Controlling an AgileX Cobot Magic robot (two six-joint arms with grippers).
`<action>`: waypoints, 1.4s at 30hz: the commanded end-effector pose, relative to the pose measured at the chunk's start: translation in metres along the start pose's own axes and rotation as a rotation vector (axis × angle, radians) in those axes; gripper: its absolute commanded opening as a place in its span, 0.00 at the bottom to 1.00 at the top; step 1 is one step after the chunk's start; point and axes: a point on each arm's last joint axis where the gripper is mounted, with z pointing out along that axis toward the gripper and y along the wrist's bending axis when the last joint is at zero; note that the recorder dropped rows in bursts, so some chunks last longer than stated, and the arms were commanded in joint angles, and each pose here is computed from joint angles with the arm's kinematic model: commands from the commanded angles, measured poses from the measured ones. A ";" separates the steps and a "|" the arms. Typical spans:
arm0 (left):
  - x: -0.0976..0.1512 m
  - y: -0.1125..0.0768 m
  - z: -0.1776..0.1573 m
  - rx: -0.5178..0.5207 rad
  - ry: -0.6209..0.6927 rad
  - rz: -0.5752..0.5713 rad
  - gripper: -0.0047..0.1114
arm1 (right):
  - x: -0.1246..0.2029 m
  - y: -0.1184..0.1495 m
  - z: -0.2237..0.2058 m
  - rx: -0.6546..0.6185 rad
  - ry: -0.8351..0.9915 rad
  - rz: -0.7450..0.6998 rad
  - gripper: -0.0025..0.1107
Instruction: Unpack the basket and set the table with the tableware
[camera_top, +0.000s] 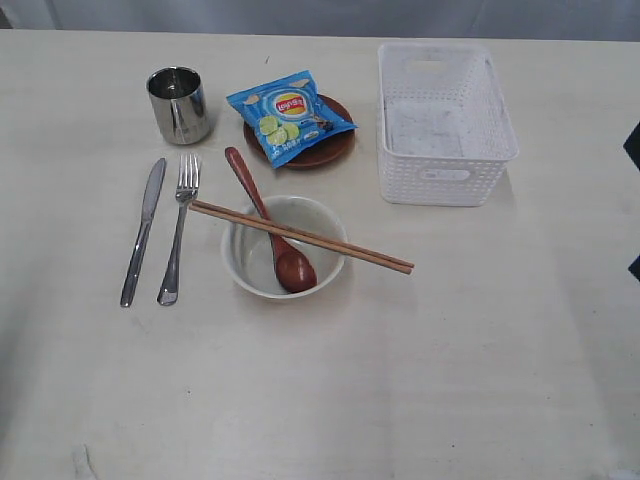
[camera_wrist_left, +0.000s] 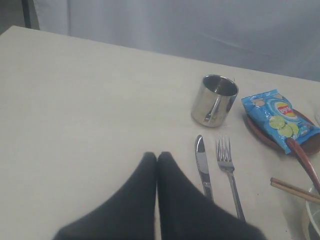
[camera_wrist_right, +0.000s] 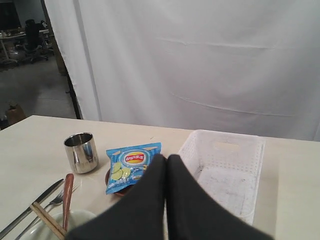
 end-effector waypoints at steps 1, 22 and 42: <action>0.001 0.000 0.000 0.005 -0.001 -0.011 0.04 | -0.001 -0.001 0.000 0.006 -0.010 0.003 0.02; 0.001 0.000 -0.001 0.008 -0.010 -0.012 0.04 | 0.000 -0.001 0.000 0.006 -0.008 0.003 0.02; -0.001 0.002 -0.036 0.083 -0.248 -0.261 0.04 | -0.001 -0.001 0.000 0.006 -0.010 0.003 0.02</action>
